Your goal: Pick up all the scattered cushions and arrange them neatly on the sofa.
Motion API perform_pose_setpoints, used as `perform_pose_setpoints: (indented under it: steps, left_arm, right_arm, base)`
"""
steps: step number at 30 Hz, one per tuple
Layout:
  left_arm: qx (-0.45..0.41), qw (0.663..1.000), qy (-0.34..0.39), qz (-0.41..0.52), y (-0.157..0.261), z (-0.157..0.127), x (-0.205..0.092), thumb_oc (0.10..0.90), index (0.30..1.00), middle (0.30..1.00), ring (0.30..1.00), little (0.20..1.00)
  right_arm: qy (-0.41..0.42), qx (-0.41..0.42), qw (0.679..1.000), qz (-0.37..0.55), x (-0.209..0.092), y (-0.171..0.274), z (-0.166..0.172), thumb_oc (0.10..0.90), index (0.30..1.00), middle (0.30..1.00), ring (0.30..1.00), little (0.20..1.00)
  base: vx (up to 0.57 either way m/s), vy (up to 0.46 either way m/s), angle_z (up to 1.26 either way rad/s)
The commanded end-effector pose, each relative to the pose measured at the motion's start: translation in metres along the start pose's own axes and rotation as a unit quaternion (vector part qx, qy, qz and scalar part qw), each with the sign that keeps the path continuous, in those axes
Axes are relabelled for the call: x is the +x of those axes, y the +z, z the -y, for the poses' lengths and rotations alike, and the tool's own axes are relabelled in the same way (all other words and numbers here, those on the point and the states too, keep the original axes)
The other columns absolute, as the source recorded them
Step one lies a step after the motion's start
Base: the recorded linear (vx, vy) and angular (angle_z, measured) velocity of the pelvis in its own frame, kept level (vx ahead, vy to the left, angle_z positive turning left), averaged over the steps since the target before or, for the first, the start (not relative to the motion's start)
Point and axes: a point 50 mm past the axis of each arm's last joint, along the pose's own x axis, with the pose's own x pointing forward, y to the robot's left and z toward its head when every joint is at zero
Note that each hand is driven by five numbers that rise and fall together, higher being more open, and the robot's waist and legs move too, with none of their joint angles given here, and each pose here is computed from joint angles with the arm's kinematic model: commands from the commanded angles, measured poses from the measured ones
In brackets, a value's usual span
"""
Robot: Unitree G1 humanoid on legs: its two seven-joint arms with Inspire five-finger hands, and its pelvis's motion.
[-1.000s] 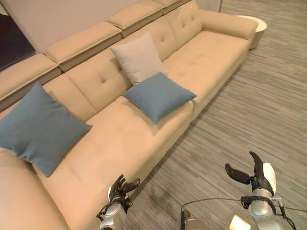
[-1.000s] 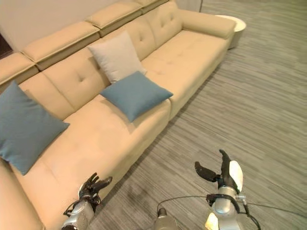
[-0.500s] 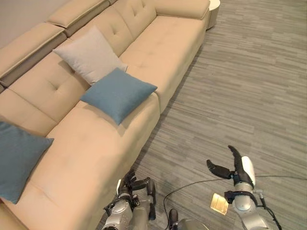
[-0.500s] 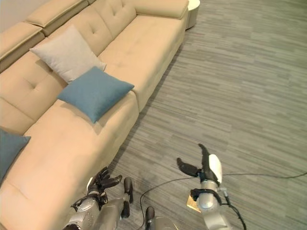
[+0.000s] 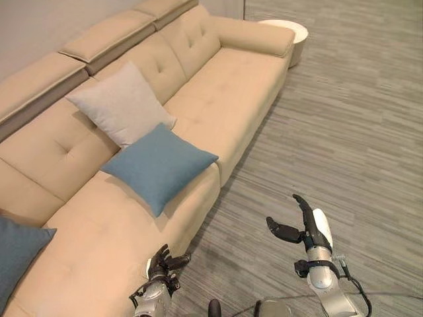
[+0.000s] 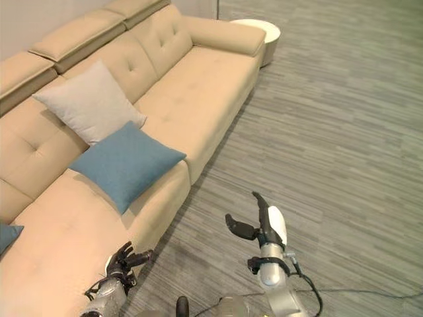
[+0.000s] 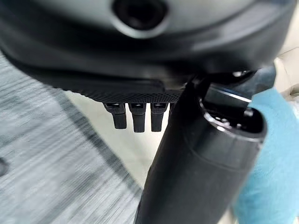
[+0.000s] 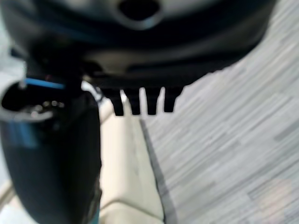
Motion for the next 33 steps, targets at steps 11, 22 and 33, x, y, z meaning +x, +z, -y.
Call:
perform_pose_setpoints:
  steps: [11, 22, 33]
  left_arm:
    - [-0.041, 0.999, -0.016, 0.019, 0.005, 0.012, 0.0, 0.8, 0.9, 0.9, 0.9, 0.9]
    - [-0.084, 0.993, 0.026, 0.074, 0.044, -0.003, 0.007, 0.8, 0.9, 0.9, 0.9, 0.9]
    - [-0.113, 0.936, -0.065, 0.327, 0.195, -0.008, -0.014, 0.8, 0.9, 0.9, 0.9, 0.9]
  right_arm:
    - [-0.049, 0.005, 0.995, 0.084, 0.007, 0.03, 0.03, 0.8, 0.9, 0.9, 0.9, 0.9]
    - [-0.118, 0.061, 0.98, 0.145, 0.029, 0.063, 0.054, 0.8, 0.9, 0.9, 0.9, 0.9]
    - [-0.21, 0.128, 0.968, 0.053, 0.109, 0.061, 0.15, 0.8, 0.9, 0.9, 0.9, 0.9]
  base:
    - [0.24, -0.252, 0.46]
    - [0.14, -0.11, 0.54]
    - [0.2, 0.115, 0.15]
